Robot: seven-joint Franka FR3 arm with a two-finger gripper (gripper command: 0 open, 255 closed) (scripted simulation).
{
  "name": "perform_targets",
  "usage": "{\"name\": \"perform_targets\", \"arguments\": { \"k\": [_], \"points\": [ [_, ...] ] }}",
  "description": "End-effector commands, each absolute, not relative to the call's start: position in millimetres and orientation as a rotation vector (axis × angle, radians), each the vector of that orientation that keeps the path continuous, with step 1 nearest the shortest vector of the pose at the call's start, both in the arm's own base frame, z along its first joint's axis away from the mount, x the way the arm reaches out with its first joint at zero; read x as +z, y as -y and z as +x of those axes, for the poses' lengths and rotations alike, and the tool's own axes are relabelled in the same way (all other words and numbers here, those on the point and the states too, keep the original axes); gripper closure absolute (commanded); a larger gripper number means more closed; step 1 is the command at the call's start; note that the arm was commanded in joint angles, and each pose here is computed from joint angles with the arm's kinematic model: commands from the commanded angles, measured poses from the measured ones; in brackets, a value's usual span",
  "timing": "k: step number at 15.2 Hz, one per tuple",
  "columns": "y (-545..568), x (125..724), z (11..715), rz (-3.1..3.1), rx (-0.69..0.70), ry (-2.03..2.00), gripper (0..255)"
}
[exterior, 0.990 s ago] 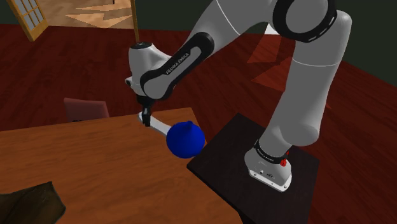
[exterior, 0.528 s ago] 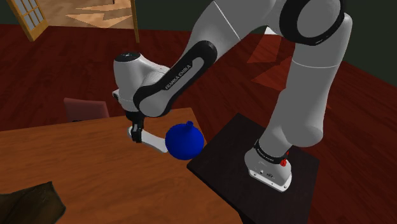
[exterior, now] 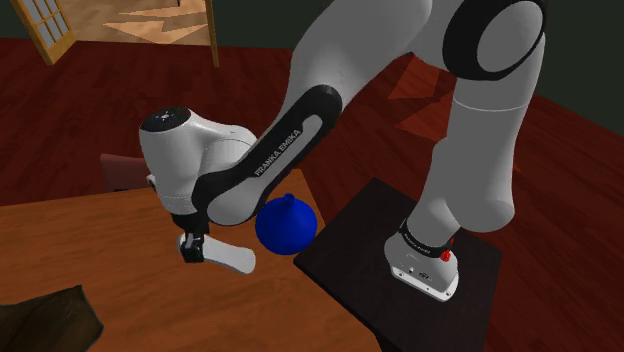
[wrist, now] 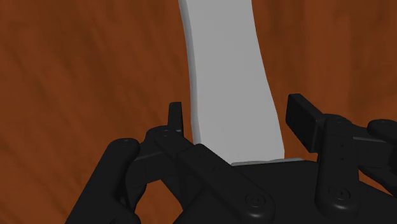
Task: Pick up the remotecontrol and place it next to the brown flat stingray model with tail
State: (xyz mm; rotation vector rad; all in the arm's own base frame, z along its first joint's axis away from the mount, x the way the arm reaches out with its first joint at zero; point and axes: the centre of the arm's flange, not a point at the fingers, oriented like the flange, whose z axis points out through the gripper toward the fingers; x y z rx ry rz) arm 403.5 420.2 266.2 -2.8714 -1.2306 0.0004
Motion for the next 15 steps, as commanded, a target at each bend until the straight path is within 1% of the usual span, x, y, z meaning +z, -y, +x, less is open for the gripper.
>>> {"name": "perform_targets", "arguments": {
  "k": [1,10,15],
  "points": [
    [-445.7,267.1,388.6,-2.873,0.002,1.228,255],
    [-551.5,267.8,328.1,-2.873,0.002,1.228,255],
    [-551.5,241.3,328.1,-2.873,0.002,1.228,255]
  ]
}}
